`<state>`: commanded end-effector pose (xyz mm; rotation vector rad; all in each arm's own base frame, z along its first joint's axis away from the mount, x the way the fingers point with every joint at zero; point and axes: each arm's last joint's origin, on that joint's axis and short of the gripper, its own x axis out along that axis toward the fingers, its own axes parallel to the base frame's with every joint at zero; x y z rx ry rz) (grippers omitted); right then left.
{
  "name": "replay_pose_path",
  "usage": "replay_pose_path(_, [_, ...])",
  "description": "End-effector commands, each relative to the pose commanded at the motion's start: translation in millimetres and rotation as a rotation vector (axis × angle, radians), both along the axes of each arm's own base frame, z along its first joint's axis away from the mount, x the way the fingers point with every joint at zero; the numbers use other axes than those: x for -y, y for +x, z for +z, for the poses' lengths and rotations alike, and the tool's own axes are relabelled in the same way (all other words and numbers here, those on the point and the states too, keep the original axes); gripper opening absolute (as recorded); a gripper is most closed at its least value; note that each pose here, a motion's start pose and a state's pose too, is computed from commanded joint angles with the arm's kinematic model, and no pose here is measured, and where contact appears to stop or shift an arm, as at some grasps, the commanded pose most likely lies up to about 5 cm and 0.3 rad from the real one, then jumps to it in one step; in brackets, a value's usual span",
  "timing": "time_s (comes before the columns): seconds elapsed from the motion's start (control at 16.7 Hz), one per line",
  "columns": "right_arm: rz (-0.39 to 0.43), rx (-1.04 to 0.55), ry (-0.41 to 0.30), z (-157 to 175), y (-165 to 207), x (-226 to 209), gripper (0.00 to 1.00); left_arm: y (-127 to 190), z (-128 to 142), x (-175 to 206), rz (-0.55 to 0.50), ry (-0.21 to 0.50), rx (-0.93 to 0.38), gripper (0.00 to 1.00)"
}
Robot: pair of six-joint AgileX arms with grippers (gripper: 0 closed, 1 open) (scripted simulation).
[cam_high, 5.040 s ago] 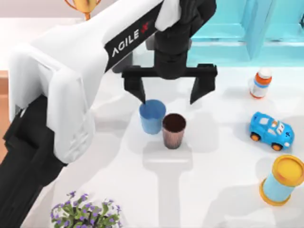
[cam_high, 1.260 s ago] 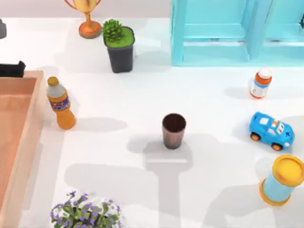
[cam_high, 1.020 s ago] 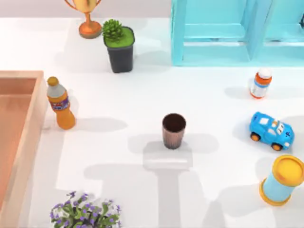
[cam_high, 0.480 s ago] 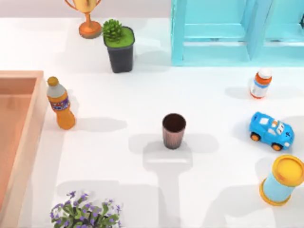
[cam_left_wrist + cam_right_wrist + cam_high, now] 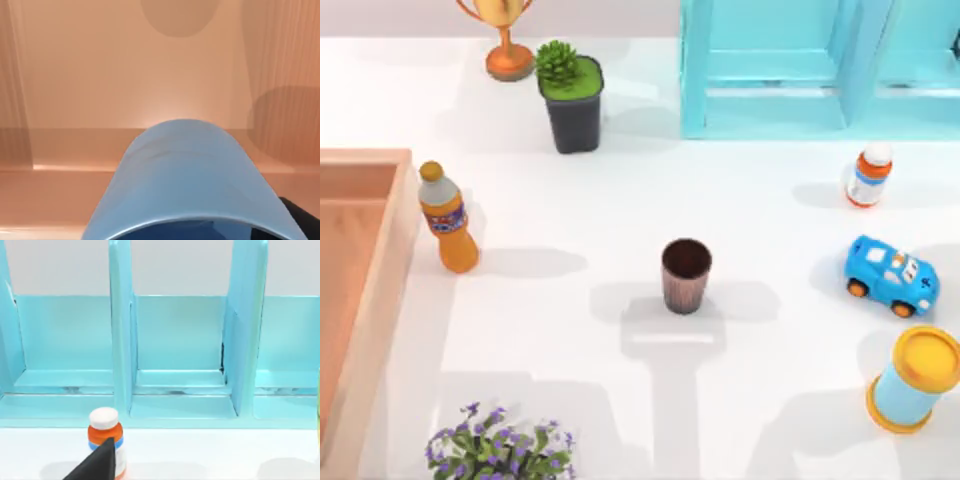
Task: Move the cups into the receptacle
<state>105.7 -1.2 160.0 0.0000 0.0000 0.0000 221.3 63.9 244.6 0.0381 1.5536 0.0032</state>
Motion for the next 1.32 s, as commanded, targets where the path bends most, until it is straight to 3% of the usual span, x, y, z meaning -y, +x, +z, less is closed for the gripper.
replay_pose_path(0.36, [0.0,0.0,0.0,0,0,0,1.0,-2,-30,-5,0.002,0.0,0.0,0.0])
replay_pose_path(0.6, [0.0,0.0,0.0,0,0,0,1.0,-2,-32,-5,0.002,-0.001,-0.001,0.0])
replay_pose_path(1.32, [0.0,0.0,0.0,0,0,0,1.0,-2,-32,-5,0.002,-0.001,-0.001,0.9])
